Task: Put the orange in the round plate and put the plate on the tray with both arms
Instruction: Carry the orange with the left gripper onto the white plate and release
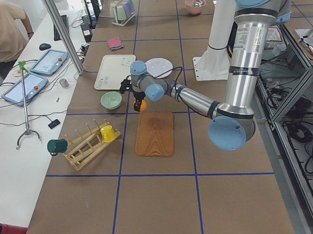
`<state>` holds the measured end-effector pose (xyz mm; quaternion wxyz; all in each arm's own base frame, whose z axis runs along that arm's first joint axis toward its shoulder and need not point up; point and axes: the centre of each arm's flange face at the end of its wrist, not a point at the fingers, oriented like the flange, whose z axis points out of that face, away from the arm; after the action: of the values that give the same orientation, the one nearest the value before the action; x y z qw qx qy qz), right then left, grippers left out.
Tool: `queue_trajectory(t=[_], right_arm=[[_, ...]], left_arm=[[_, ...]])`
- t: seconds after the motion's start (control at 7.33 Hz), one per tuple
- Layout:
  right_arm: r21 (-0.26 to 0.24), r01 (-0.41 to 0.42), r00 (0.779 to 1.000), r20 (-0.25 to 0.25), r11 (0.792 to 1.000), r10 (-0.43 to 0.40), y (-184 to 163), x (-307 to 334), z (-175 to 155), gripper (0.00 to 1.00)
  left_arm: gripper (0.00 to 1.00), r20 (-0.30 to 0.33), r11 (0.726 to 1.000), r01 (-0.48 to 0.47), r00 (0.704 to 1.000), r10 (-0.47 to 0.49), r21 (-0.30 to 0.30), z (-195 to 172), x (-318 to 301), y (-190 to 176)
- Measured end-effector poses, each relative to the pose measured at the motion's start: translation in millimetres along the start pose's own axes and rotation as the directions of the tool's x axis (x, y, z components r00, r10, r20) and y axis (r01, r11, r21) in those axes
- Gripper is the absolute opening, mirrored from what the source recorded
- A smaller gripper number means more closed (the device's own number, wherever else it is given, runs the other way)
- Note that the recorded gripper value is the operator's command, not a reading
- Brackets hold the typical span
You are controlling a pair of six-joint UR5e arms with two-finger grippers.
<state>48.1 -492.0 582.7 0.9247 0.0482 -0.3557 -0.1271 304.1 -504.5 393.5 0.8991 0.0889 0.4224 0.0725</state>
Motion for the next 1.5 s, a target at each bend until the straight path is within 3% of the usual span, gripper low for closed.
queue_trajectory(t=[0.41,0.82,0.95,1.09,1.23,1.5], right_arm=[[0.005,-0.021,1.000,0.012,1.000,0.021,-19.2,-19.7,-0.9,1.00],[0.003,-0.023,1.000,0.019,1.000,0.023,-37.8,-40.0,0.8,1.00],[0.003,-0.021,0.999,0.025,1.000,0.021,-39.9,-42.9,1.4,1.00],[0.003,-0.020,0.999,0.030,1.000,0.020,-40.6,-44.5,1.8,1.00],[0.002,-0.018,0.999,0.035,1.000,0.018,-41.1,-45.9,2.5,1.00],[-0.002,-0.013,0.999,0.040,1.000,0.013,-42.0,-48.9,4.6,1.00]], left_arm=[[0.00,0.024,0.988,0.151,0.988,-0.151,-0.022,19.6,213.2,-22.4],[0.00,0.035,0.977,0.214,0.976,-0.213,-0.017,53.6,347.9,-7.5],[0.16,0.045,0.977,0.214,0.976,-0.212,-0.022,67.6,374.7,0.7],[0.77,0.049,0.979,0.203,0.978,-0.202,-0.022,78.6,392.1,8.4],[0.99,0.043,0.981,0.192,0.981,-0.191,-0.017,87.5,399.6,12.2],[0.99,0.044,0.984,0.178,0.983,-0.178,0.006,100.7,399.9,13.2]])
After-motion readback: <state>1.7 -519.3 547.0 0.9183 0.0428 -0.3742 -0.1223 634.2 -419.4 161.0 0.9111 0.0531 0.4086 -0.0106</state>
